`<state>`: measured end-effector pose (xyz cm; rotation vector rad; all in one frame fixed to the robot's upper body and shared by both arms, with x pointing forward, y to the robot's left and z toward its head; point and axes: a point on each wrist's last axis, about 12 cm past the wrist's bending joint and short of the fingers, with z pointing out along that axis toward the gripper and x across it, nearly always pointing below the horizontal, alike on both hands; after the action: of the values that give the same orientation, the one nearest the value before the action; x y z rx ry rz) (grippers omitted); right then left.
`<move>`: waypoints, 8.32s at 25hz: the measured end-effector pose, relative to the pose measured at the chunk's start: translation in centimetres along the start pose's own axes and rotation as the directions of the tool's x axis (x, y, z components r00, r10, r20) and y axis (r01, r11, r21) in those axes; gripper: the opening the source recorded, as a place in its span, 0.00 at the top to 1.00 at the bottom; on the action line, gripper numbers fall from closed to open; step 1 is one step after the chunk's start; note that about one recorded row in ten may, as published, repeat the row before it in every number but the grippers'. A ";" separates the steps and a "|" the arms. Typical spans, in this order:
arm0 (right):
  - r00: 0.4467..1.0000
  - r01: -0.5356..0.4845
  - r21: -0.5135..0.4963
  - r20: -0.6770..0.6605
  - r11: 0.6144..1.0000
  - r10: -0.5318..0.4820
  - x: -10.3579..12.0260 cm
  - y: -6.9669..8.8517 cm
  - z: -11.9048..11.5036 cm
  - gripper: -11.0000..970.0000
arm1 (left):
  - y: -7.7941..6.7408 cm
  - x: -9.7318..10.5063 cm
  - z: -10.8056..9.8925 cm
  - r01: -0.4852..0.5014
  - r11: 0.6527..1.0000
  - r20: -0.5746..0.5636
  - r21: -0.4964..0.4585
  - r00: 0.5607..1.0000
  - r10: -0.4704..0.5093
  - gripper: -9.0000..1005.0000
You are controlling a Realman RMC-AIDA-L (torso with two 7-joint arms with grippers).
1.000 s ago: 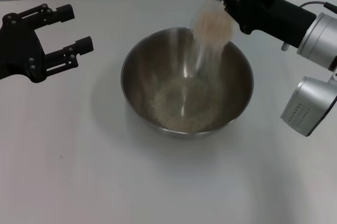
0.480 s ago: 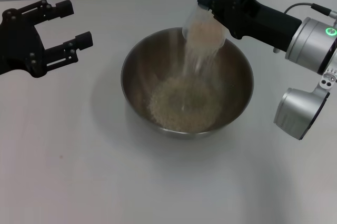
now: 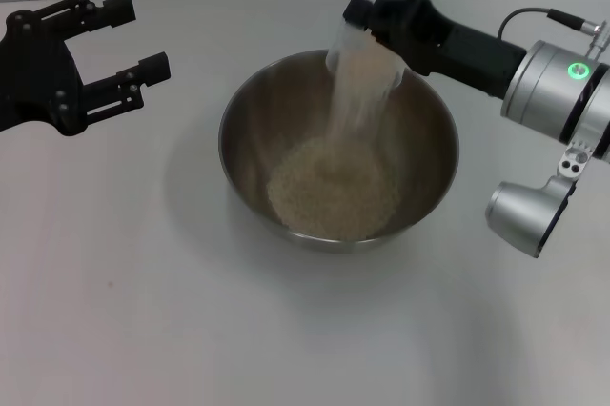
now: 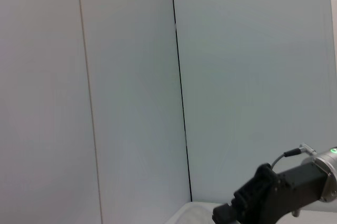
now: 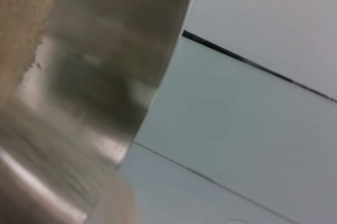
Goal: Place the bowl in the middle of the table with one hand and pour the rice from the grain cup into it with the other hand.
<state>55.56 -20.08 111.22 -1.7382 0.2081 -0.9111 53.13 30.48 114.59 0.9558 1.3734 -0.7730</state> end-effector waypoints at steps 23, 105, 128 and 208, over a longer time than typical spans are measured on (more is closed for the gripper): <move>0.997 0.069 0.004 -0.025 0.998 -0.069 -1.1 -0.2 0.1 0.93 | 0.2 0.0 0.2 -0.024 1.000 0.000 -0.013 1.000 0.024 0.31; -0.570 -0.795 0.389 -0.217 -0.466 0.792 3.9 11.4 -14.3 0.89 | 0.7 -0.4 0.7 -0.021 1.000 -0.020 0.007 1.000 0.022 0.31; -0.541 -0.816 0.394 -0.268 -0.422 0.797 3.5 12.0 -12.8 0.88 | 0.7 -0.4 0.7 -0.022 1.000 -0.021 0.007 1.000 0.023 0.31; -0.311 -0.792 -0.462 -0.257 -0.399 0.915 6.1 -3.4 -9.5 0.18 | -2.6 0.9 -0.8 0.142 0.970 -0.130 0.195 0.985 -0.118 0.31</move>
<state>52.50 -29.21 117.99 -1.2575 1.6428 0.8699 50.57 30.14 113.46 1.0932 1.4907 -0.9845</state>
